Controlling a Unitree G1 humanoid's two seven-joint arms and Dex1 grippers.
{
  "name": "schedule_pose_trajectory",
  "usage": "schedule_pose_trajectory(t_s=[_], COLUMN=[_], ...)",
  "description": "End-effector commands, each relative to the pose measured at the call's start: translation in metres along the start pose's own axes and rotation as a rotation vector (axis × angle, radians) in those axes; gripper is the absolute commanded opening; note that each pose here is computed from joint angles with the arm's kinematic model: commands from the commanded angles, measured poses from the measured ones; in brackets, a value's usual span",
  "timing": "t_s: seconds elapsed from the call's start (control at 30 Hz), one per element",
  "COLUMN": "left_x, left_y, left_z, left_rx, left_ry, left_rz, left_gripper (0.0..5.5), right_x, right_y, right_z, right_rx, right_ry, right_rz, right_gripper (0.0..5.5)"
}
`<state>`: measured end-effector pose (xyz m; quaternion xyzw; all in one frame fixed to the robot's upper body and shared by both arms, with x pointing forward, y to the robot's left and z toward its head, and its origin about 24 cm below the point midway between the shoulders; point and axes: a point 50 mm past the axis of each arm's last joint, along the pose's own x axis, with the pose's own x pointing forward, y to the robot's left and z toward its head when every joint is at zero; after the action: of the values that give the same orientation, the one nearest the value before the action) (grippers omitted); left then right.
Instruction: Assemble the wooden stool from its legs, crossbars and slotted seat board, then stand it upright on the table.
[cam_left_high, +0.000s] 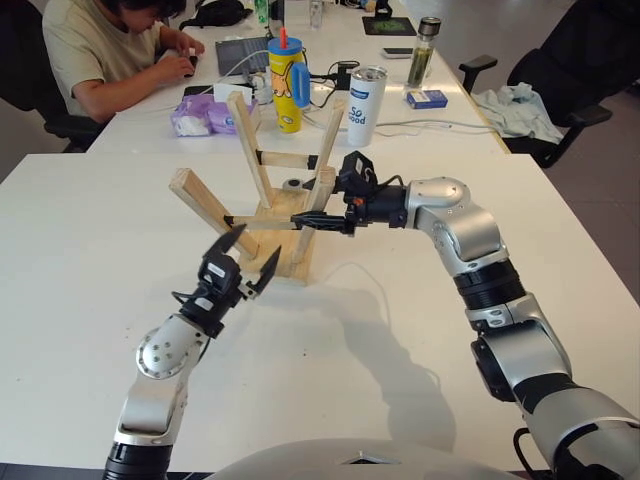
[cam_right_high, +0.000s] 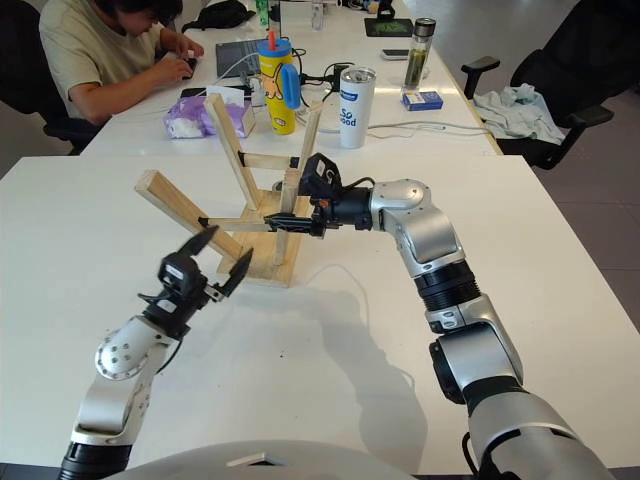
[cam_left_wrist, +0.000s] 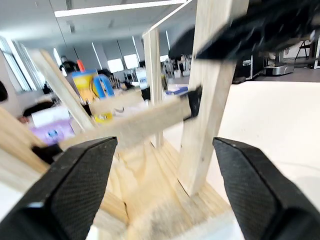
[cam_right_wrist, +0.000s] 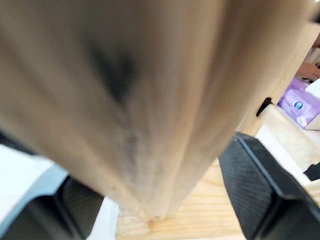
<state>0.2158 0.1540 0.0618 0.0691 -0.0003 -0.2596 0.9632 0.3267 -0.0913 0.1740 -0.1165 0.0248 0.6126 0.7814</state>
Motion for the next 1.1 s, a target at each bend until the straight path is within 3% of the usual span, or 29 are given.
schedule_pose_trajectory(t_s=[0.03, 0.2, 0.3, 0.4, 0.5, 0.6, 0.7, 0.77, 0.8, 0.87, 0.9, 0.93, 0.97, 1.03, 1.1], left_x=[0.011, 0.013, 0.009, 0.004, -0.001, -0.002, 0.001, 0.005, 0.006, 0.009, 0.011, 0.012, 0.013, 0.012, 0.010], left_y=[-0.004, -0.009, -0.011, -0.014, -0.017, -0.017, -0.018, -0.017, -0.017, -0.017, -0.016, -0.015, -0.014, -0.014, -0.015], left_z=[-0.028, -0.043, -0.052, -0.061, -0.071, -0.075, -0.076, -0.076, -0.075, -0.073, -0.072, -0.072, -0.072, -0.075, -0.078], left_rx=[-0.046, -0.079, -0.084, -0.071, -0.061, -0.064, -0.062, -0.062, -0.064, -0.067, -0.068, -0.072, -0.075, -0.075, -0.087], left_ry=[0.169, 0.259, 0.313, 0.378, 0.445, 0.468, 0.472, 0.472, 0.470, 0.462, 0.459, 0.460, 0.463, 0.481, 0.497], left_rz=[-0.001, 0.026, 0.026, 0.003, -0.016, -0.020, -0.029, -0.031, -0.033, -0.033, -0.032, -0.029, -0.030, -0.036, -0.032], left_gripper=[3.59, 3.59, 3.59, 3.59, 3.59, 3.59, 3.59, 3.59, 3.59, 3.59, 3.59, 3.59, 3.59, 3.59, 3.59], right_x=[-0.018, -0.039, -0.059, -0.075, -0.080, -0.075, -0.057, -0.022, 0.005, 0.050, 0.057, 0.057, 0.054, 0.051, 0.044], right_y=[0.004, 0.006, 0.001, 0.001, 0.004, 0.006, 0.007, 0.005, 0.003, 0.021, 0.042, 0.060, 0.066, 0.048, 0.017], right_z=[-0.005, -0.007, 0.011, 0.043, 0.101, 0.145, 0.162, 0.138, 0.105, 0.002, -0.051, -0.088, -0.104, -0.079, -0.014], right_rx=[0.033, 0.094, 0.151, 0.153, 0.105, 0.102, 0.132, 0.262, 0.376, 0.496, 0.551, 0.567, 0.563, 0.508, 0.427], right_ry=[0.036, 0.034, -0.079, -0.250, -0.553, -0.800, -0.919, -0.825, -0.672, -0.171, 0.044, 0.190, 0.242, 0.092, -0.233], right_rz=[0.001, -0.019, -0.058, -0.060, -0.039, -0.047, -0.116, -0.186, -0.248, -0.348, -0.340, -0.338, -0.358, -0.408, -0.440], right_gripper=[3.37, 3.37, 3.37, 3.37, 3.37, 3.37, 3.37, 3.37, 3.37, 3.37, 3.37, 3.37, 3.37, 3.37, 3.37])
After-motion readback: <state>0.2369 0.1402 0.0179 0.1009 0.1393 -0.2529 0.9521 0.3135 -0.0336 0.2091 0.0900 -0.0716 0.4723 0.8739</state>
